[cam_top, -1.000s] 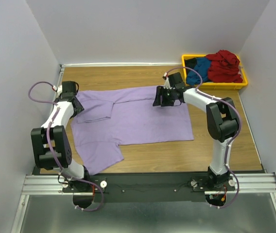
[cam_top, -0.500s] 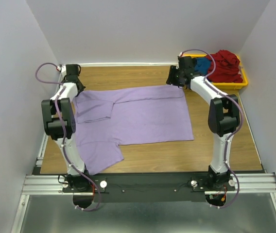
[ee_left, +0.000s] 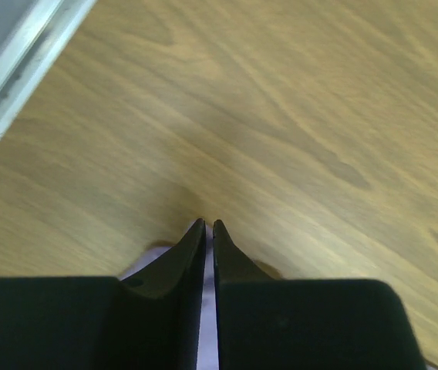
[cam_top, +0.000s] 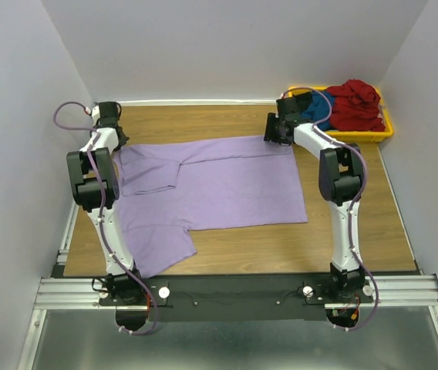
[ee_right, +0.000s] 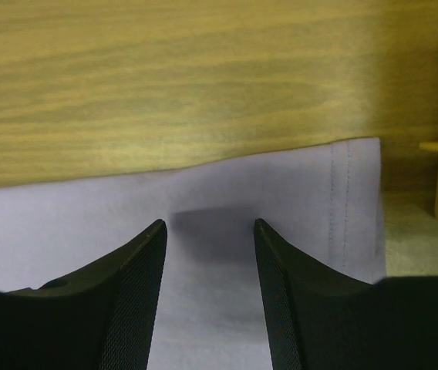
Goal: Fold and stack the t-shirts
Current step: Fold the tshirt
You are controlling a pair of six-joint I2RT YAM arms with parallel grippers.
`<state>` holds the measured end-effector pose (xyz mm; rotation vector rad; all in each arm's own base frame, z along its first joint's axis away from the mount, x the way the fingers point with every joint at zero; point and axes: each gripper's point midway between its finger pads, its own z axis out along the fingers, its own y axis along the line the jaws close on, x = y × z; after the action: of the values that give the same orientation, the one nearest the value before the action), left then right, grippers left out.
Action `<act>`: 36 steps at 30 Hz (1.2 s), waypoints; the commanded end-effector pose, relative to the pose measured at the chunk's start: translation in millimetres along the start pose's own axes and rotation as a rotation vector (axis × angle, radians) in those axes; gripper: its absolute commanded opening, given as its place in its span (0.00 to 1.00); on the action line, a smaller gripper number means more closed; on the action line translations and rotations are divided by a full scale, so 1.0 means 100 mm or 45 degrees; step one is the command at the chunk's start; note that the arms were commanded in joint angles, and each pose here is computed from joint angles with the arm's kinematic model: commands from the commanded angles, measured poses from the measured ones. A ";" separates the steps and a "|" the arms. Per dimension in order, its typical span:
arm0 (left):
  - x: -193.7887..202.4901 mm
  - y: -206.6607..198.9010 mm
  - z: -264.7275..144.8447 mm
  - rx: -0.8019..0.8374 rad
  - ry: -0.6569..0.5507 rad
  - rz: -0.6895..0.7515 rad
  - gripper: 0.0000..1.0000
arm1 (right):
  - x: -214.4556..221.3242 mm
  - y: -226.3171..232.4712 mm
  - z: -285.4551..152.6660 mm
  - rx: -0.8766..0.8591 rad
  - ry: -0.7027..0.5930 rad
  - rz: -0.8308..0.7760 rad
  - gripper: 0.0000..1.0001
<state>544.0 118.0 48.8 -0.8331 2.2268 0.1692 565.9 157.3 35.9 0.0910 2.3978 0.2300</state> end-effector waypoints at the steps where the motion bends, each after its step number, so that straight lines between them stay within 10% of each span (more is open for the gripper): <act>1: 0.17 0.37 0.18 -0.120 0.089 -0.029 0.15 | 0.13 -0.21 0.17 0.062 0.041 0.036 0.57; 10: 0.03 0.40 0.16 -0.108 0.073 -0.042 0.17 | 0.23 -0.28 0.21 0.054 0.078 0.061 0.57; 19: -0.27 0.09 -0.27 0.131 -0.021 -0.139 0.39 | 0.22 -0.16 0.17 -0.030 0.092 0.050 0.59; 36: 0.11 0.09 -0.02 0.139 0.120 -0.083 0.38 | 0.25 -0.14 0.14 -0.049 0.104 0.053 0.59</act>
<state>534.0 120.4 67.4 -0.8635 2.1985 -0.0143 571.5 151.1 33.1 0.1211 2.3948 0.3009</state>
